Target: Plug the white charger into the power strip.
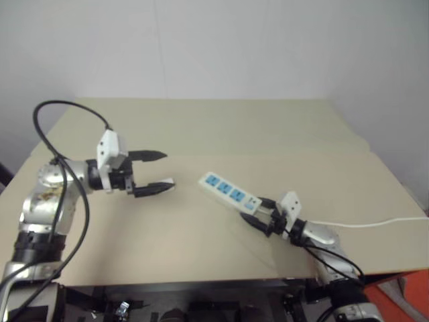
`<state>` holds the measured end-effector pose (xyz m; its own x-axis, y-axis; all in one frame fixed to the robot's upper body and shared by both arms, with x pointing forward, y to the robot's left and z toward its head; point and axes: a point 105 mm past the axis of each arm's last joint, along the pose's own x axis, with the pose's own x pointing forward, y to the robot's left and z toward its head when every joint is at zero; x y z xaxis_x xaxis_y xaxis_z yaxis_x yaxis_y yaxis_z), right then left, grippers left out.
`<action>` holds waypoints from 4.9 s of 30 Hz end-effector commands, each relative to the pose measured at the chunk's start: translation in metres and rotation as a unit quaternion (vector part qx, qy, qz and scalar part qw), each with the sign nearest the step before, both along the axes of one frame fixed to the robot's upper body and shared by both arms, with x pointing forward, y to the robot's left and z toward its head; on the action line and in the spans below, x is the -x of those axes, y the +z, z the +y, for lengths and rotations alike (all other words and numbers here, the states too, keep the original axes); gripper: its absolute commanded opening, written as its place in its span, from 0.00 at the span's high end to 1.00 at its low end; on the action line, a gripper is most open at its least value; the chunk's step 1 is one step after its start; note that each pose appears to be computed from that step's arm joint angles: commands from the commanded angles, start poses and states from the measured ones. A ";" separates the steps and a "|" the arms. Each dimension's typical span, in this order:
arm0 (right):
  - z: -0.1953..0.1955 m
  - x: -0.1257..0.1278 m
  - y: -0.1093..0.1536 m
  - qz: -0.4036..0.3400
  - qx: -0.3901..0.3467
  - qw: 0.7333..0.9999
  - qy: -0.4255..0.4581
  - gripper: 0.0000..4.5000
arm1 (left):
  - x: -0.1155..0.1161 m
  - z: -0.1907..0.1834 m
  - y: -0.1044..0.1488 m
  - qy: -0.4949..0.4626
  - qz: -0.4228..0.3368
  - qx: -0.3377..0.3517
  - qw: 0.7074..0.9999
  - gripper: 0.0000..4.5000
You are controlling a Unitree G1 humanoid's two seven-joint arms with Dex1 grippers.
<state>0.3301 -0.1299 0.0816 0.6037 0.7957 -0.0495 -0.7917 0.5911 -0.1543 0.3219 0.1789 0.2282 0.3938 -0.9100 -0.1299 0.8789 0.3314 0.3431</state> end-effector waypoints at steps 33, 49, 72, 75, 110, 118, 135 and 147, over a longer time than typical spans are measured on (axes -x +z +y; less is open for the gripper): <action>0.041 0.005 -0.006 0.006 0.086 0.967 0.240 0.23 | -0.098 -0.016 -0.041 0.129 0.194 -0.486 0.842 0.00; 0.042 0.009 -0.011 0.010 0.092 0.968 0.233 0.23 | -0.099 -0.022 -0.068 0.134 0.204 -0.499 0.831 0.00; 0.043 0.007 -0.013 0.010 0.101 0.970 0.222 0.23 | -0.102 -0.018 -0.085 0.172 0.208 -0.491 0.828 0.63; 0.043 0.007 -0.014 0.011 0.101 0.970 0.221 0.23 | -0.103 -0.022 -0.085 0.173 0.207 -0.483 0.833 0.77; 0.044 0.009 -0.013 0.014 0.109 0.965 0.238 0.23 | -0.030 -0.065 0.016 -0.223 0.133 0.184 0.948 0.77; 0.043 0.007 -0.013 0.016 0.112 0.964 0.242 0.23 | -0.026 -0.076 -0.021 -0.236 0.164 0.203 0.936 0.77; 0.046 0.014 -0.013 0.010 0.111 0.963 0.246 0.23 | -0.020 -0.106 -0.061 -0.265 0.140 0.158 0.941 0.77; 0.049 0.018 -0.013 0.011 0.113 0.962 0.247 0.23 | -0.016 -0.112 -0.076 -0.271 0.153 0.139 0.940 0.77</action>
<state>0.3217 -0.0873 0.0819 0.1984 0.9578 -0.2082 -0.9586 0.1454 -0.2447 0.3386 0.0689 0.1464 -0.1393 -0.9855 0.0968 0.9897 -0.1417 -0.0189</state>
